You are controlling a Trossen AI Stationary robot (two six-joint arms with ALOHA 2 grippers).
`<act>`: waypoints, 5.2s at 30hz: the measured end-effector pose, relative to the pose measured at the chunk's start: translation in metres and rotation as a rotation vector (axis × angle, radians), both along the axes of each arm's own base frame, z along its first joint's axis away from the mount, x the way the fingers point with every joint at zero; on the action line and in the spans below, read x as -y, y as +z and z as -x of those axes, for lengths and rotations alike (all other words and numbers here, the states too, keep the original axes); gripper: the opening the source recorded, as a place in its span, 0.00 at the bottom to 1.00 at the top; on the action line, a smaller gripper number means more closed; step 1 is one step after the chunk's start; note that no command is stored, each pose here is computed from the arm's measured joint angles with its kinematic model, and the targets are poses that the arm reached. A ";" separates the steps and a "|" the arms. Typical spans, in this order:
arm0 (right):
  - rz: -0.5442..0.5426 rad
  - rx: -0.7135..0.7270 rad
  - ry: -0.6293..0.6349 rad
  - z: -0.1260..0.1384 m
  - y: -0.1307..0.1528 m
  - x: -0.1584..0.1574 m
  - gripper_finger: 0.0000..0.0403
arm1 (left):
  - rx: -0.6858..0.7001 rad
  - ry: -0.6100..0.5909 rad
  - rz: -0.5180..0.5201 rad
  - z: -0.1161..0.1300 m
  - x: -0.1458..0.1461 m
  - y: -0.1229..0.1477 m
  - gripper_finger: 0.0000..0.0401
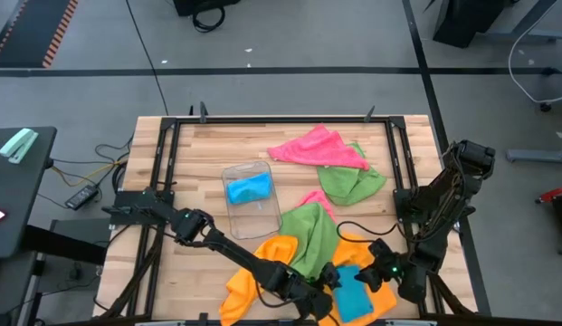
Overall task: Fold microfiber towels
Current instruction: Fold the blue towel
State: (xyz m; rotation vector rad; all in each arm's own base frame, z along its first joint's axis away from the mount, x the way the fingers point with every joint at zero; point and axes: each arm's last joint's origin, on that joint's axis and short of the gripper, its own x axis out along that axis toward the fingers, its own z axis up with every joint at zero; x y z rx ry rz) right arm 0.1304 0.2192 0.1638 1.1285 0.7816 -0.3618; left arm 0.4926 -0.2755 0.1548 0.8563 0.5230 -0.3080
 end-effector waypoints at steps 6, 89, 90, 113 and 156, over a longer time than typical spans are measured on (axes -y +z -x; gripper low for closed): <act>-0.034 -0.007 -0.019 0.004 0.001 -0.002 0.47 | -0.019 -0.073 -0.082 -0.001 0.002 -0.010 0.65; 0.364 0.157 0.191 -0.025 0.106 -0.019 0.44 | -0.293 0.182 0.394 0.021 -0.057 0.085 0.09; 0.415 0.157 0.211 -0.032 0.110 -0.020 0.43 | -0.307 0.202 0.400 0.022 -0.059 0.086 0.09; 0.672 0.174 0.296 -0.068 0.111 -0.037 0.65 | -0.487 0.493 0.856 0.020 -0.104 0.109 0.07; 0.603 0.182 0.315 -0.054 0.058 -0.036 0.34 | -0.550 0.462 1.226 0.001 -0.129 0.121 0.13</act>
